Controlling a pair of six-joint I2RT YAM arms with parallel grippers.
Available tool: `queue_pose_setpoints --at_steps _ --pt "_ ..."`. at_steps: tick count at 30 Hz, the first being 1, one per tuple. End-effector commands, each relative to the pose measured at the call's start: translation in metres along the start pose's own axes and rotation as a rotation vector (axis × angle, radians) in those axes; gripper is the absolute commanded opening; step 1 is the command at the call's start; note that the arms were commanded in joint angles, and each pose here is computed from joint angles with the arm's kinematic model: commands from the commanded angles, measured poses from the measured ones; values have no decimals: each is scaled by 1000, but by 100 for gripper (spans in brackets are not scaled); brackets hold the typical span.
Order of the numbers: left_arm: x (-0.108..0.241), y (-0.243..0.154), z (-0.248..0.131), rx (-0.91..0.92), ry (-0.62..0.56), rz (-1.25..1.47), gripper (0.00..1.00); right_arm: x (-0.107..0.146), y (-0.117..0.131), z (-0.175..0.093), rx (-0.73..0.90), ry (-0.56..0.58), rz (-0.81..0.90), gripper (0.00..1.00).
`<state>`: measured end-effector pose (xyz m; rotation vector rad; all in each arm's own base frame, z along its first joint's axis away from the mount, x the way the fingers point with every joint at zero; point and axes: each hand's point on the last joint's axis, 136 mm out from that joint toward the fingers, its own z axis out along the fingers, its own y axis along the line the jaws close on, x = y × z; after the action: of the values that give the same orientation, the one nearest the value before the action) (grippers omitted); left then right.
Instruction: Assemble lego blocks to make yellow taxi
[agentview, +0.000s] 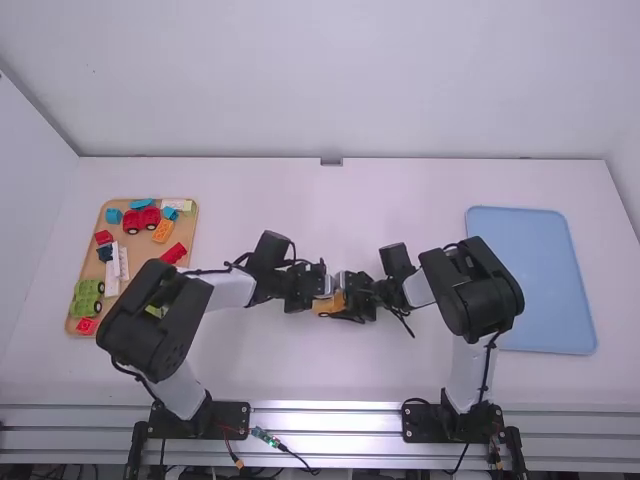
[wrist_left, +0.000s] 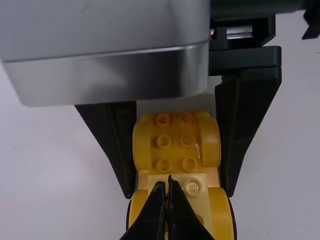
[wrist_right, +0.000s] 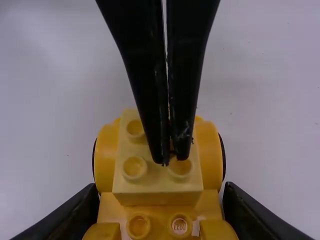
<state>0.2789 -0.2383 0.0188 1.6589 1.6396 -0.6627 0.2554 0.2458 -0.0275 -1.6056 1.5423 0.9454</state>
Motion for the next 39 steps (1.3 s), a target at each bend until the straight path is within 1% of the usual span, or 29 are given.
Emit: queue_pose_setpoints --at_steps 1,5,7,8,10,13,16,17,20,21,22,23,24,25,26,28,29,30,32,35,37,38,39 --pt "57 -27 8 36 196 -89 2 4 -1 1 3 5 5 61" --pt "35 -18 7 36 119 -63 2 4 -1 1 3 6 5 61" --pt "22 -4 0 2 85 -65 2 4 -1 1 3 6 5 62" --pt "22 -4 0 2 85 -65 2 4 -1 1 3 6 5 62" --pt "11 9 -8 -40 69 -71 2 5 -1 1 5 8 5 61" --pt "-1 21 -22 -89 44 -44 2 8 -4 1 17 27 6 61" --pt "-10 39 -43 -167 16 -74 2 8 -4 1 21 28 1 61" --pt "-11 41 -45 -178 12 -79 2 8 -4 1 21 28 1 61" --pt "-9 68 -72 -292 -15 -183 2 6 -7 1 29 23 -8 62" --pt "-6 75 -79 -318 -24 -217 10 5 -9 1 35 21 -2 62" --pt "-2 82 -87 -346 -34 -256 25 5 -10 1 40 19 2 64" --pt "4 88 -95 -373 -37 -297 32 4 -13 1 49 19 9 66" --pt "10 93 -102 -394 -41 -339 32 5 -15 1 59 25 21 69" --pt "13 94 -104 -401 -40 -357 32 5 -16 0 62 28 24 69" --pt "20 96 -110 -415 -36 -392 34 5 -17 0 65 31 26 72" --pt "27 95 -116 -412 -39 -425 64 4 -18 1 63 30 27 82" --pt "27 95 -116 -411 -40 -426 72 4 -18 1 63 29 26 85" --pt "28 94 -119 -405 -53 -437 99 4 -18 1 62 28 26 94" --pt "29 95 -122 -404 -63 -443 99 5 -17 0 62 29 39 100" --pt "30 95 -122 -408 -58 -443 99 7 -23 -3 88 45 73 99" --pt "28 94 -120 -402 -59 -439 99 9 -30 -9 127 77 104 100" --pt "28 94 -120 -402 -59 -440 99 9 -30 -10 130 80 104 100" --pt "29 95 -121 -404 -60 -440 99 9 -30 -16 138 108 121 100"
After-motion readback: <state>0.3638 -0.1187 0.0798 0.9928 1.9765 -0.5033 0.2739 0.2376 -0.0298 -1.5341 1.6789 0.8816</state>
